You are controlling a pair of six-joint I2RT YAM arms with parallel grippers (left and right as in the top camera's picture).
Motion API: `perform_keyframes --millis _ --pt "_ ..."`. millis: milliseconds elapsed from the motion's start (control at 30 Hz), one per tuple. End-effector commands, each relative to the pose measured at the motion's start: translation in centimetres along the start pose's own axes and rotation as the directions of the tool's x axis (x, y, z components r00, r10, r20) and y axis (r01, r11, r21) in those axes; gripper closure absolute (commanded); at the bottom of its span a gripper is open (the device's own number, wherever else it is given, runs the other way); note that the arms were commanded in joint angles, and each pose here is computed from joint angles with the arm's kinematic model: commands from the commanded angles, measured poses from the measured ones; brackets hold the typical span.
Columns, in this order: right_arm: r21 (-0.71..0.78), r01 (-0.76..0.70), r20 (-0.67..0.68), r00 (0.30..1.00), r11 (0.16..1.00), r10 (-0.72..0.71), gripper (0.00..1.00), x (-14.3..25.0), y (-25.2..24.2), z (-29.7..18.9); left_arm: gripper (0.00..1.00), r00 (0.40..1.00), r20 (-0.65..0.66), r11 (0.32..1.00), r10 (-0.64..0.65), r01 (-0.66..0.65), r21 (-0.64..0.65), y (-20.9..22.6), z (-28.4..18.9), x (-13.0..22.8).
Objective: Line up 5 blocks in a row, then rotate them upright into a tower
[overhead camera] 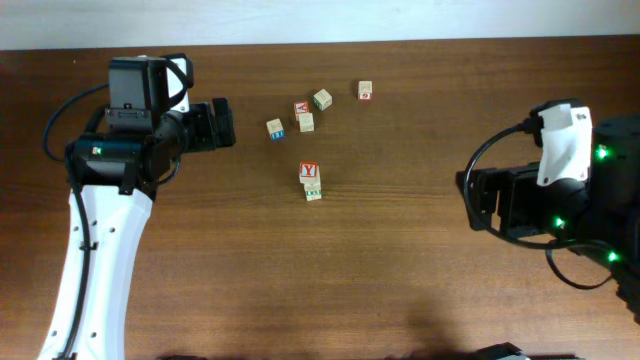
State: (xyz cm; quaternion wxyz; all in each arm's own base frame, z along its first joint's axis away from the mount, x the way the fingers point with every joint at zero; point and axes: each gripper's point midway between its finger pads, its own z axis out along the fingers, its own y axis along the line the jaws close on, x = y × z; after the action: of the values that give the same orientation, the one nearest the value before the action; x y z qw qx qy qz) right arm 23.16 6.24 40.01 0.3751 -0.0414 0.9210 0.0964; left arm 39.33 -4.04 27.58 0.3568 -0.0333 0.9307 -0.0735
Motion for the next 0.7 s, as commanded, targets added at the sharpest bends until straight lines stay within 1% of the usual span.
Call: perform_keyframes --millis 0,100,167,233,333,433,567,667 --pt "0.126 -0.007 0.099 0.995 0.992 -0.005 0.02 -2.3 -2.3 -0.4 0.01 1.000 0.000 1.000 0.011 -0.011 -0.012 0.3 0.1 0.0" --pt "0.089 0.073 0.180 0.980 0.993 -0.089 0.02 -4.0 -2.0 -0.7 0.01 1.000 0.000 1.000 0.011 -0.011 -0.012 0.3 0.1 0.0" --pt "0.074 0.122 0.235 0.962 0.990 -0.136 0.02 -4.2 -1.8 -1.2 0.01 1.000 0.000 1.000 0.011 -0.011 -0.012 0.3 0.1 0.0" --pt "0.072 0.136 0.282 0.947 0.988 -0.151 0.02 -4.0 -2.0 -1.4 0.01 1.000 0.000 1.000 0.011 -0.011 -0.012 0.3 0.1 0.0" --pt "0.115 0.108 0.348 0.927 0.987 -0.142 0.02 -2.4 -3.6 -1.1 0.01 1.000 0.000 1.000 0.011 -0.011 -0.012 0.3 0.1 0.0" --pt "0.154 0.076 0.417 0.899 0.985 -0.135 0.02 -0.1 -5.2 0.4 0.01 1.000 0.000 1.000 0.011 -0.011 -0.012 0.3 0.1 0.0" --pt "0.162 0.071 0.508 0.849 0.984 -0.145 0.02 3.4 -6.2 3.4 0.01 1.000 0.000 1.000 0.011 -0.011 -0.012 0.3 0.1 0.0" --pt "0.171 0.071 0.551 0.820 0.983 -0.155 0.02 7.5 -7.2 7.2 0.01 1.000 0.000 1.000 0.011 -0.011 -0.012 0.3 0.1 0.0"
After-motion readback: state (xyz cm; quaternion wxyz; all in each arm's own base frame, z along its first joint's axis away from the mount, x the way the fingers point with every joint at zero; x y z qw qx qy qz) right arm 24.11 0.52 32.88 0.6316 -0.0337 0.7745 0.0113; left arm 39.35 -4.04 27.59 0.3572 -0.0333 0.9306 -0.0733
